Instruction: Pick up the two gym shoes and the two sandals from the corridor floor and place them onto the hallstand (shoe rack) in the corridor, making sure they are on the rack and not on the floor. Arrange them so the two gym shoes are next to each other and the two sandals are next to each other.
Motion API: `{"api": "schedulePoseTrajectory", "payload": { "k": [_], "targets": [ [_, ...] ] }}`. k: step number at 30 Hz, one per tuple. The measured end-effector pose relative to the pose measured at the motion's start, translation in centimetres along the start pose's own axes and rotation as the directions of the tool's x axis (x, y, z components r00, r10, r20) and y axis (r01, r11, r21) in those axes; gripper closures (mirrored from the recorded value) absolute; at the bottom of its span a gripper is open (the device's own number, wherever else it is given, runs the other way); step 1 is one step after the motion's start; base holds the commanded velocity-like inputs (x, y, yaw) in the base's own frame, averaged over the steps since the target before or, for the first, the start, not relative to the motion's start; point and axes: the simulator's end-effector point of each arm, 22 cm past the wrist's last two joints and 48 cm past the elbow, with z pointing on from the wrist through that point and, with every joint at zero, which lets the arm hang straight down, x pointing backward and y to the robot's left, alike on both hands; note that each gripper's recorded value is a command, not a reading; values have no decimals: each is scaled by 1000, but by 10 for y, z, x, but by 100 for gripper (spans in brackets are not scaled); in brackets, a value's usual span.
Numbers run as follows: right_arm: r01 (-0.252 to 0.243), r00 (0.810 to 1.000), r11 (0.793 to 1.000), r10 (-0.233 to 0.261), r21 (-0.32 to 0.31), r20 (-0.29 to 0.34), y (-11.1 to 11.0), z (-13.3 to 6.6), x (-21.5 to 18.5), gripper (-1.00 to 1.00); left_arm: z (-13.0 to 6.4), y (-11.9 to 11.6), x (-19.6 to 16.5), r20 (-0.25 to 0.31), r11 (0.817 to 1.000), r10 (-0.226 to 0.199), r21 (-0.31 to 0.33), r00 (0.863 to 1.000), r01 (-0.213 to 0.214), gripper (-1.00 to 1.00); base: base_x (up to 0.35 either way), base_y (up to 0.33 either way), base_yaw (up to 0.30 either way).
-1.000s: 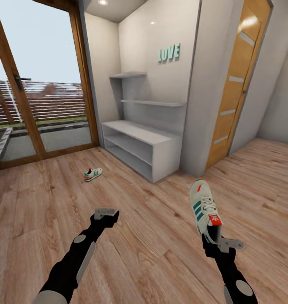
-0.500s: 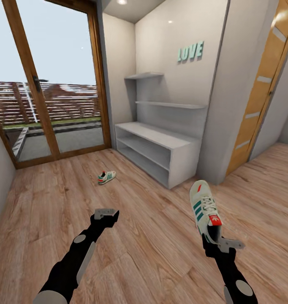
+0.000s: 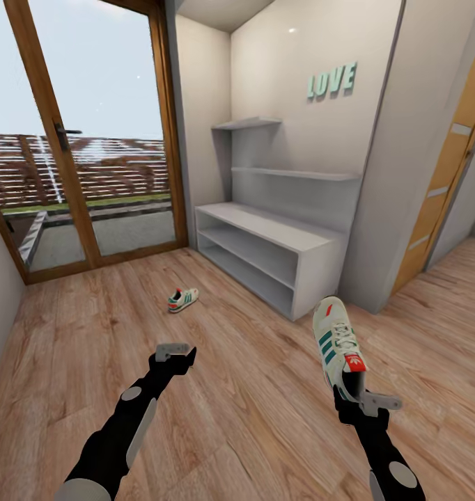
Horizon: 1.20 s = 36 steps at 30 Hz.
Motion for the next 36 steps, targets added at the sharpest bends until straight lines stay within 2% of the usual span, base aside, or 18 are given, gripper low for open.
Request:
{"api": "schedulePoseTrajectory", "payload": {
  "k": [36],
  "targets": [
    [-2,1000,1000,2,1,2,-1,0,-1,100,0,4,-1,1,1000,2,-5,1000,-2,-100,309,150,0]
  ]
}}
